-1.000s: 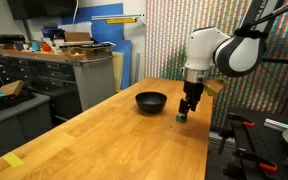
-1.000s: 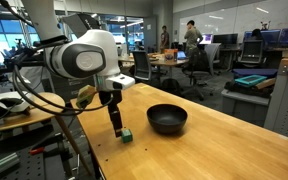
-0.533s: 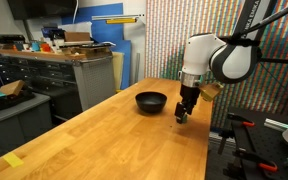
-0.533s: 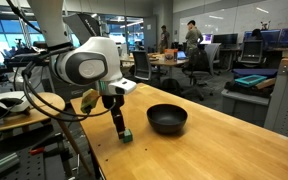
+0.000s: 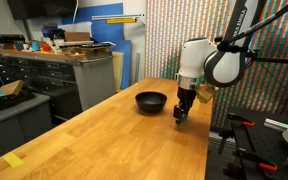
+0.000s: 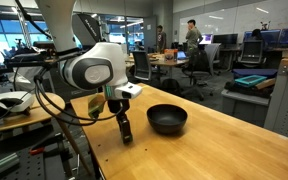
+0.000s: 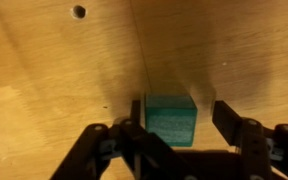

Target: Put the green block in the bowl

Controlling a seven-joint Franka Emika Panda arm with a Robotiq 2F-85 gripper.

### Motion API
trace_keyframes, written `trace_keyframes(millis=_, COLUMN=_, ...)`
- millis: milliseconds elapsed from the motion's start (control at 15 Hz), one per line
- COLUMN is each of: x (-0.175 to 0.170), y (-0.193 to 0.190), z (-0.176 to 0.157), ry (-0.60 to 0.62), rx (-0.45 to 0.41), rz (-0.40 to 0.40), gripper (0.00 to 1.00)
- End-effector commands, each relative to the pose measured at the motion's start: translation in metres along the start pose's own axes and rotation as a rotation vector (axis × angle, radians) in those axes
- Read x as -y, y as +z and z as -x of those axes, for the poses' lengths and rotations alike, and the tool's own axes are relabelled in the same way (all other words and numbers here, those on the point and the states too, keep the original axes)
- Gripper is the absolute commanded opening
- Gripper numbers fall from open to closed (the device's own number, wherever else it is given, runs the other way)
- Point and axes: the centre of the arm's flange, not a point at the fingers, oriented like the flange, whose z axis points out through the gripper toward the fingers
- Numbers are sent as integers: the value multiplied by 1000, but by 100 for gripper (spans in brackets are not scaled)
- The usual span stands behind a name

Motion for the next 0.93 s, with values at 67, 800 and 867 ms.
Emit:
trace_keyframes(millis=67, x=-5, y=-2, z=-8, ry=-17, rx=-13, rz=12, gripper=37)
trace_keyframes(millis=800, x=22, y=-54, z=-36, ry=-128, rx=22, rz=11, gripper=21)
trace_keyframes(millis=867, x=25, y=-61, z=-41, ry=-143, rx=28, rz=18, gripper=21)
